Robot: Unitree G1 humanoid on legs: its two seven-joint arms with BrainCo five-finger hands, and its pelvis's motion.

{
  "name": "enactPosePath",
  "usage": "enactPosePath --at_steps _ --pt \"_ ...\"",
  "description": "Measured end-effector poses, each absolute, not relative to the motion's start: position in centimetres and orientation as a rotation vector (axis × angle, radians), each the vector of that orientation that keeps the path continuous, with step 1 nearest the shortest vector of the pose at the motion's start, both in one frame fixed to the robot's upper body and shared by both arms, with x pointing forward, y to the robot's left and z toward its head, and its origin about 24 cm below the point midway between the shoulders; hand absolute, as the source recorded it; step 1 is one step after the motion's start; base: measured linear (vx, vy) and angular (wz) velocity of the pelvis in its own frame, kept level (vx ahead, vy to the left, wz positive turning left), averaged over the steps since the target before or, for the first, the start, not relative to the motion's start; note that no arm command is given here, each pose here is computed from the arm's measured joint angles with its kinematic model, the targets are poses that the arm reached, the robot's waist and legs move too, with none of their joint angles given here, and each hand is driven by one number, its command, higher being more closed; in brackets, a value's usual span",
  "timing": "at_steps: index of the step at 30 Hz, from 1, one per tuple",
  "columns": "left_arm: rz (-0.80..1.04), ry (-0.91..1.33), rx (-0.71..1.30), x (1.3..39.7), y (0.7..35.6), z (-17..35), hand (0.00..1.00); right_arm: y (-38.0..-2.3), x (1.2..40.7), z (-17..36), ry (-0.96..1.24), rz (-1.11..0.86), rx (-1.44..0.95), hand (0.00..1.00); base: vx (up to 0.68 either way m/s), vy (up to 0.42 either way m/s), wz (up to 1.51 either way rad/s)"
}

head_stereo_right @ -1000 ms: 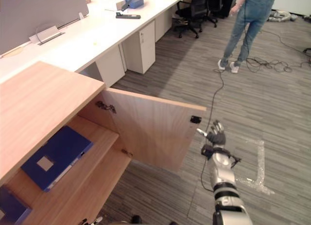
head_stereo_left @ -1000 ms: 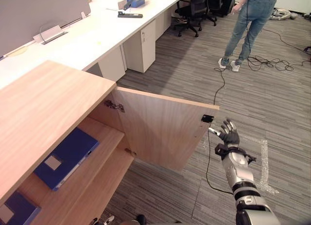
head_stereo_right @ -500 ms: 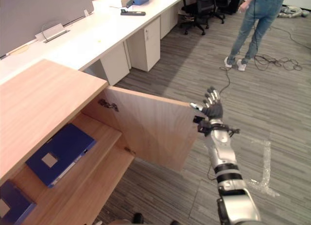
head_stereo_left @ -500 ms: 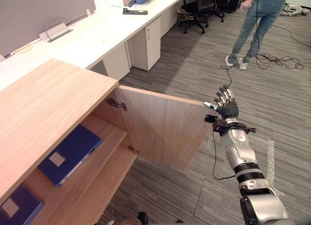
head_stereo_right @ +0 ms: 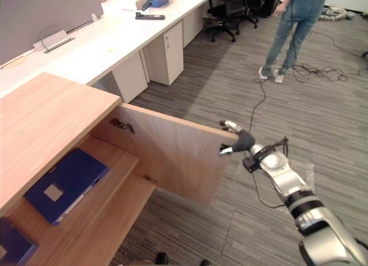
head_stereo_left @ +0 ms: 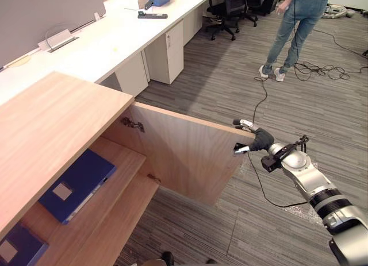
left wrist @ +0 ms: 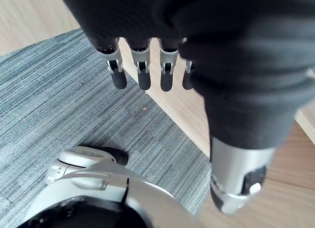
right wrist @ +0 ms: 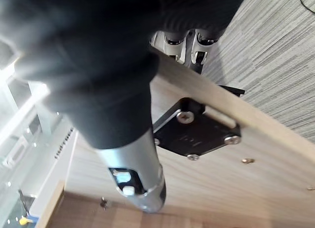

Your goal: Walk over to the cabinet, pick up the folder, carry it to the office cabinet, place the folder inside the office cabinet, then close the office cabinet door

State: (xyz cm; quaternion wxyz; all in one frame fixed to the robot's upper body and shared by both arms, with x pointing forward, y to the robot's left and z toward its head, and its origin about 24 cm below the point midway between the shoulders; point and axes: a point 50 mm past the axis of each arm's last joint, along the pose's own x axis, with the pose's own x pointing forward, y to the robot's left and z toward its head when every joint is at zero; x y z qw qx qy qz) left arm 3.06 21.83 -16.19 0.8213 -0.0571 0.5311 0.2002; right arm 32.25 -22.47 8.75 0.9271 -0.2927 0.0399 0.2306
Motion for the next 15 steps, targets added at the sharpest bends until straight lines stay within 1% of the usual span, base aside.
enactPosePath --at_steps 3,5,9,13,14,15 --pt "0.402 1.134 -0.103 3.1 21.8 -16.2 0.0 -21.7 31.7 8.0 0.123 0.57 -0.664 0.0 -0.02 0.015 -0.07" --pt "0.393 1.136 -0.095 3.1 21.9 -16.2 0.0 -20.6 30.9 6.6 0.18 0.68 -0.712 0.0 -0.01 0.012 -0.04" --pt "0.361 1.144 -0.064 3.1 22.2 -16.1 0.0 -19.0 29.9 5.8 0.21 0.819 -0.769 0.0 -0.01 0.006 -0.07" --pt "0.342 1.153 -0.038 3.0 22.6 -16.1 0.0 -16.4 28.1 4.1 0.34 1.018 -0.606 0.0 0.0 -0.005 -0.01" --pt "0.33 1.153 -0.03 3.3 22.7 -16.1 0.0 -15.4 27.2 3.0 0.429 1.101 -0.537 0.0 -0.02 -0.033 0.07" --pt "0.321 1.148 -0.026 3.6 22.6 -16.1 0.0 -15.1 26.7 2.5 0.466 1.136 -0.519 0.0 -0.01 -0.036 0.14"
